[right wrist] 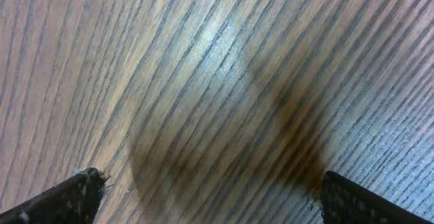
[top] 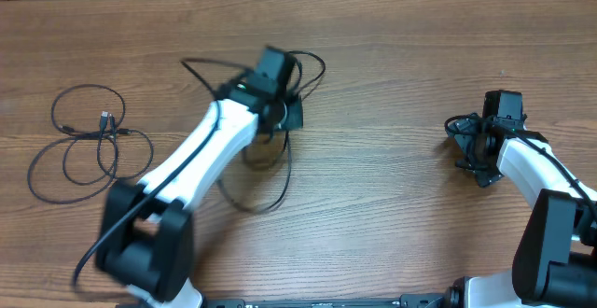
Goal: Untangle cables
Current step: 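Lift the cable and carry it to the far left pile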
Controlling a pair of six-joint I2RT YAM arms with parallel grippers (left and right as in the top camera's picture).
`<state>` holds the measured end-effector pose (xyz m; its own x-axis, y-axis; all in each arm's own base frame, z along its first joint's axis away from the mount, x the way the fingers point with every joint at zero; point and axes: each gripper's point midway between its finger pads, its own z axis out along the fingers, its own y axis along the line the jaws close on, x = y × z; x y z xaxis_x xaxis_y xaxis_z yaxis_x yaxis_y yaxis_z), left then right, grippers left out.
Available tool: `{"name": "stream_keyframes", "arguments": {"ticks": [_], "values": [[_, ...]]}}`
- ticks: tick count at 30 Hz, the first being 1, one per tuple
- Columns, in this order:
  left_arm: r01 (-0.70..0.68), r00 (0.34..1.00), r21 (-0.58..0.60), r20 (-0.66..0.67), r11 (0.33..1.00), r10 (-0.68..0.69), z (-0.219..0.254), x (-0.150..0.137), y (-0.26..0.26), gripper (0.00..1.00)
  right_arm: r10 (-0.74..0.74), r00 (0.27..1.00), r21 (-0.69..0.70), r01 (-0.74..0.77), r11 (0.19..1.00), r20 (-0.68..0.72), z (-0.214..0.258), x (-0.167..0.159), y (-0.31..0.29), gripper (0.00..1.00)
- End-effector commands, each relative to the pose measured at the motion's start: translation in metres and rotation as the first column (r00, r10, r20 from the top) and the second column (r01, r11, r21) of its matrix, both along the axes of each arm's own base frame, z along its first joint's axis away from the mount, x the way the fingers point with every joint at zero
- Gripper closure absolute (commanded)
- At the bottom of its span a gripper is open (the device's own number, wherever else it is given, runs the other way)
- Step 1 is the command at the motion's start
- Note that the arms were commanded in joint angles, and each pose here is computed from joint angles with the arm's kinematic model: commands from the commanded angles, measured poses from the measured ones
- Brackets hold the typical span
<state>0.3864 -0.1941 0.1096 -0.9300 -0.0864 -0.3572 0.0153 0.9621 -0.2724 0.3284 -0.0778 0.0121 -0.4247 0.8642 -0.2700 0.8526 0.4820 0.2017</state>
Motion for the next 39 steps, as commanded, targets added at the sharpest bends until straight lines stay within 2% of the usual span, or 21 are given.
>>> {"name": "stream_keyframes", "arguments": {"ticks": [1,6,11,15,19,21,24,26,28,30,31,33,39], "values": [[0.092,0.974,-0.135,0.220,0.987,-0.060,0.104,0.005,-0.016,0.96,0.004,1.000,-0.012,-0.004,1.000,0.015,0.005,0.001,-0.002,0.00],[0.114,0.914,-0.194,0.406,0.974,-0.026,0.183,0.003,-0.013,0.96,0.004,1.000,-0.012,-0.004,1.000,0.015,0.005,0.001,-0.002,0.00],[0.134,0.802,-0.213,0.597,0.968,0.020,0.251,0.003,-0.003,0.96,0.004,1.000,-0.012,-0.004,1.000,0.015,0.005,0.001,-0.002,0.00],[-0.009,0.684,-0.177,0.717,0.984,0.135,0.294,0.004,0.033,0.96,0.004,1.000,-0.012,-0.004,1.000,0.015,0.005,0.001,-0.002,0.00],[-0.169,0.610,-0.089,0.773,0.982,0.175,0.307,0.006,0.069,0.96,0.004,1.000,-0.012,-0.004,1.000,0.015,0.005,0.001,-0.002,0.00],[-0.249,0.584,-0.032,0.792,0.968,0.177,0.309,0.008,0.085,0.96,0.004,1.000,-0.012,-0.004,1.000,0.015,0.005,0.001,-0.002,0.00],[-0.395,0.559,0.094,0.814,0.914,0.158,0.307,0.008,0.115,0.96,0.004,1.000,-0.012,-0.004,1.000,0.015,0.005,0.001,-0.002,0.00],[-0.491,0.585,0.274,0.807,0.827,0.080,0.300,0.007,0.140,0.96,0.004,1.000,-0.012,-0.004,1.000,0.015,0.005,0.001,-0.002,0.00],[-0.476,0.650,0.429,0.760,0.768,-0.022,0.289,0.006,0.147,0.89,0.004,1.000,-0.012,-0.004,1.000,0.015,0.005,0.001,-0.002,0.00],[-0.425,0.723,0.575,0.680,0.699,-0.120,0.274,0.008,0.154,0.88,0.004,1.000,-0.012,-0.004,1.000,0.015,0.005,0.001,-0.002,0.00],[-0.409,0.746,0.613,0.651,0.676,-0.138,0.268,0.009,0.158,0.87,0.004,1.000,-0.012,-0.004,1.000,0.015,0.005,0.001,-0.002,0.00],[-0.405,0.787,0.666,0.603,0.626,-0.132,0.254,0.012,0.171,0.93,0.004,1.000,-0.012,-0.004,1.000,0.015,0.005,0.001,-0.002,0.00],[-0.453,0.847,0.727,0.532,0.516,-0.006,0.224,0.027,0.234,0.96,0.004,1.000,-0.012,-0.004,1.000,0.015,0.005,0.001,-0.002,0.00]]}}
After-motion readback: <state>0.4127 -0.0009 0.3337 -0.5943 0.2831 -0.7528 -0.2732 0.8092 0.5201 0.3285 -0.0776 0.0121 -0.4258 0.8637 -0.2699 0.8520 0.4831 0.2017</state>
